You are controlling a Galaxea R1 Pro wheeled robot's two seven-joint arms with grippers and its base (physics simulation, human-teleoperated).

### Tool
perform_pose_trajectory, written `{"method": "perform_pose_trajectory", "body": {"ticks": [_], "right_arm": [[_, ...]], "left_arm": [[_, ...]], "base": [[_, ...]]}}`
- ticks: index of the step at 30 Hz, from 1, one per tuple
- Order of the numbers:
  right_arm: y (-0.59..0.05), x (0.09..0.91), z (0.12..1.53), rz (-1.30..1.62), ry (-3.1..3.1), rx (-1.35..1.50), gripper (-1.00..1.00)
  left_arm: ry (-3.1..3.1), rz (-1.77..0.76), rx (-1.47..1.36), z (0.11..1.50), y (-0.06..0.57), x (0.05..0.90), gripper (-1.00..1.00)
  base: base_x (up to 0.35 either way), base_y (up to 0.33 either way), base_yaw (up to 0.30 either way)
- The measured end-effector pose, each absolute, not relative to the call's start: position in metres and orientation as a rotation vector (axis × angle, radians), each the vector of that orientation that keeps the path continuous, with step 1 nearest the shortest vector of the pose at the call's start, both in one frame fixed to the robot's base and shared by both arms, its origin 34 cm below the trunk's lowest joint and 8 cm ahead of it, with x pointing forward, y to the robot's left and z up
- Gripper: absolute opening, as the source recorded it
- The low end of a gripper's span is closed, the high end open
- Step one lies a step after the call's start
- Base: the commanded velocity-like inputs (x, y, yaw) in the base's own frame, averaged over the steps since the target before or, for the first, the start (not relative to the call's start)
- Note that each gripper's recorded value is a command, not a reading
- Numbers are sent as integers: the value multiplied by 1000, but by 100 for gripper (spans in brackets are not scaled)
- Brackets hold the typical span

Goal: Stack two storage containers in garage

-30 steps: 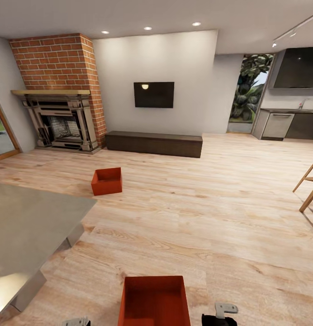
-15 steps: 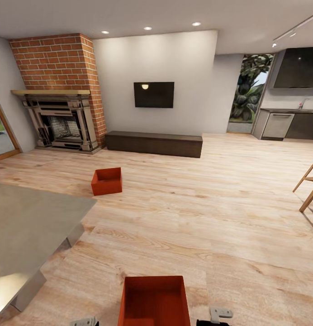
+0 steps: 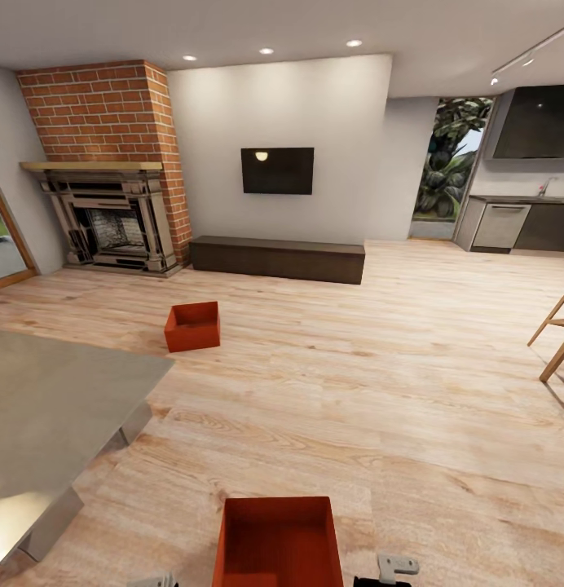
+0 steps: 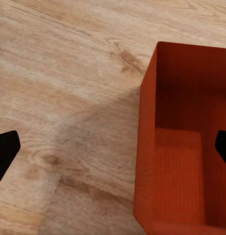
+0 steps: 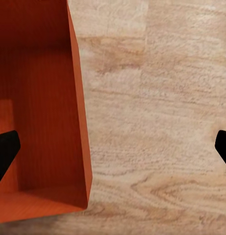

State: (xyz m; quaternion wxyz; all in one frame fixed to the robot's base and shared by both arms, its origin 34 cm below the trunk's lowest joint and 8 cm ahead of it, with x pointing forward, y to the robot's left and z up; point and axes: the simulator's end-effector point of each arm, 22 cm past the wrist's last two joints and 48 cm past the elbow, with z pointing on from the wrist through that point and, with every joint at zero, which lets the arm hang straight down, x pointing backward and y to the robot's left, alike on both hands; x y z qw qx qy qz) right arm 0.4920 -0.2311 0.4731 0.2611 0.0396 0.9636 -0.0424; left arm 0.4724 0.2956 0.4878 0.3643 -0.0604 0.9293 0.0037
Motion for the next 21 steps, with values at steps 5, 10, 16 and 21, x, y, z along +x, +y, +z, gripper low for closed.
{"method": "perform_pose_trajectory", "body": {"ticks": [5,10,16,21], "right_arm": [[-231,493,474,-114,2604,108,100],[-230,495,475,-113,2600,107,100],[-226,497,475,-106,2597,103,100],[-225,496,467,-105,2597,103,100]], "left_arm": [[2390,10,-155,488,296,472,100],[2390,10,-155,488,296,472,100],[2390,10,-155,488,296,472,100],[2390,10,-155,479,296,472,100]], "base": [[0,0,0],[0,0,0],[0,0,0],[0,0,0]]}}
